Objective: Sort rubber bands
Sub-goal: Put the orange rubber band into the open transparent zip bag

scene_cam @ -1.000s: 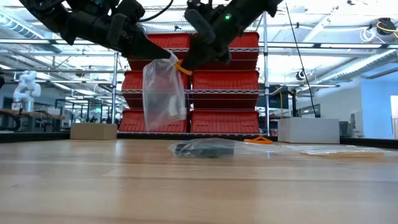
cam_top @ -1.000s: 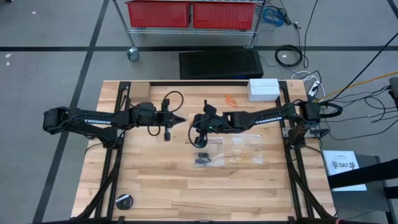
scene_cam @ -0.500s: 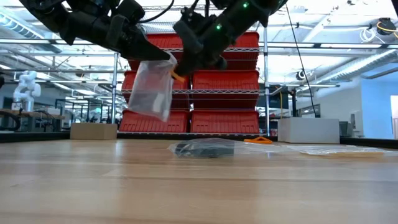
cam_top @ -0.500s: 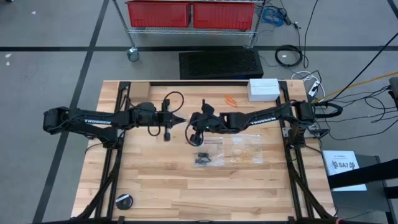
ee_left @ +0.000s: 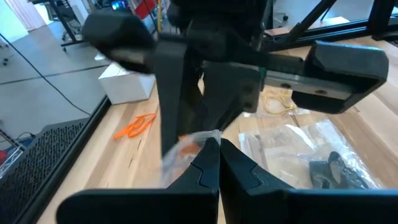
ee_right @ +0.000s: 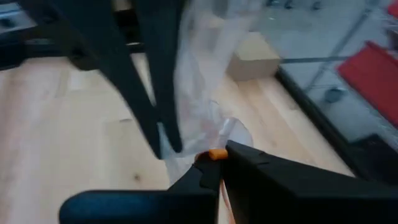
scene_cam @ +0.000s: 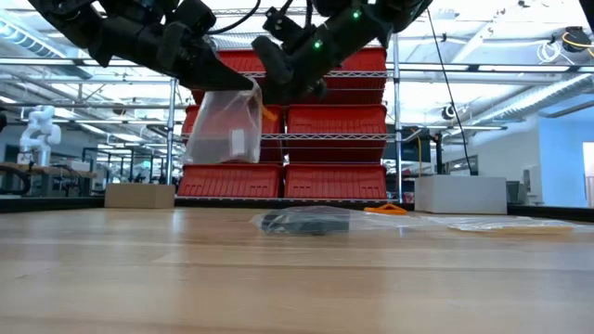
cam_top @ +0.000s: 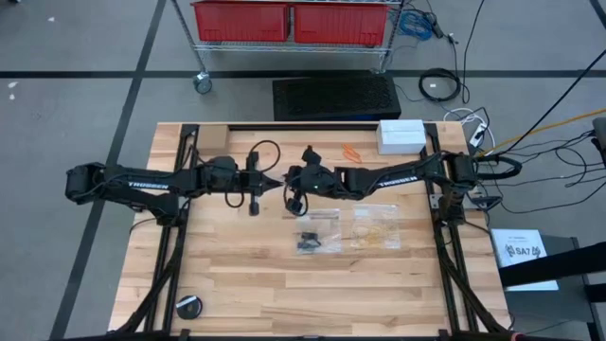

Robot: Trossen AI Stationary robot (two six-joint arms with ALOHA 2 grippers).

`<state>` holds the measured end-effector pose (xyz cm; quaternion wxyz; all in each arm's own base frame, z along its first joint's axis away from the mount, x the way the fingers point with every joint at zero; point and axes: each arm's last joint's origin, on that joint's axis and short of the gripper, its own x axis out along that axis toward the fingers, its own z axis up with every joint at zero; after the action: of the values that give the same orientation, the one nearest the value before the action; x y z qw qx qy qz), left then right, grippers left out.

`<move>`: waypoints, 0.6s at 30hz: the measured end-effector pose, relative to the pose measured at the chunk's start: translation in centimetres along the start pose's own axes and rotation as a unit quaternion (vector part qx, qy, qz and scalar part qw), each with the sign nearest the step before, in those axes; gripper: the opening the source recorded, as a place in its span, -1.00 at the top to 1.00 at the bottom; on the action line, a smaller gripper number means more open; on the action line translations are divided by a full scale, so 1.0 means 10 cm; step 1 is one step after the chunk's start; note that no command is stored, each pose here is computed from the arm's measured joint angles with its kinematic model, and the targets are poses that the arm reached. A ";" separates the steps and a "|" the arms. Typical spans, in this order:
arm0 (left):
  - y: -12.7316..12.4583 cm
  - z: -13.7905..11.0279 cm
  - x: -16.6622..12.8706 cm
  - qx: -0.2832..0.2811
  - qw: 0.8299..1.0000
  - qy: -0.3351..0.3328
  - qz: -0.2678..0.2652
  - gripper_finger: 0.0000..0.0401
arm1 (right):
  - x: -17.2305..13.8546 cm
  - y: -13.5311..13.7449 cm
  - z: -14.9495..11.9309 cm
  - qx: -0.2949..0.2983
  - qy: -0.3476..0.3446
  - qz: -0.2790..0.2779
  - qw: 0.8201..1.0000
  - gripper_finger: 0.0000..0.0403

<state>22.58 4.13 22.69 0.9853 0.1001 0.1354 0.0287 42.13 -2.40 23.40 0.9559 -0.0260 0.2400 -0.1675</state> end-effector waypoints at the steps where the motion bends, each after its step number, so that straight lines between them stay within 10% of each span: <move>1: 0.00 0.00 0.00 0.000 1.000 0.000 -0.001 1.00 | 0.02 0.01 -0.02 -0.001 0.003 0.017 1.000 1.00; 18: 0.00 0.01 0.00 0.000 1.000 -0.004 0.003 1.00 | 0.02 0.05 -0.08 0.060 0.038 0.076 0.995 0.34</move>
<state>22.60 4.15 22.77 0.9857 0.1006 0.1316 0.0308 42.09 -1.95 22.51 0.9559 0.0558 0.2668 -0.1092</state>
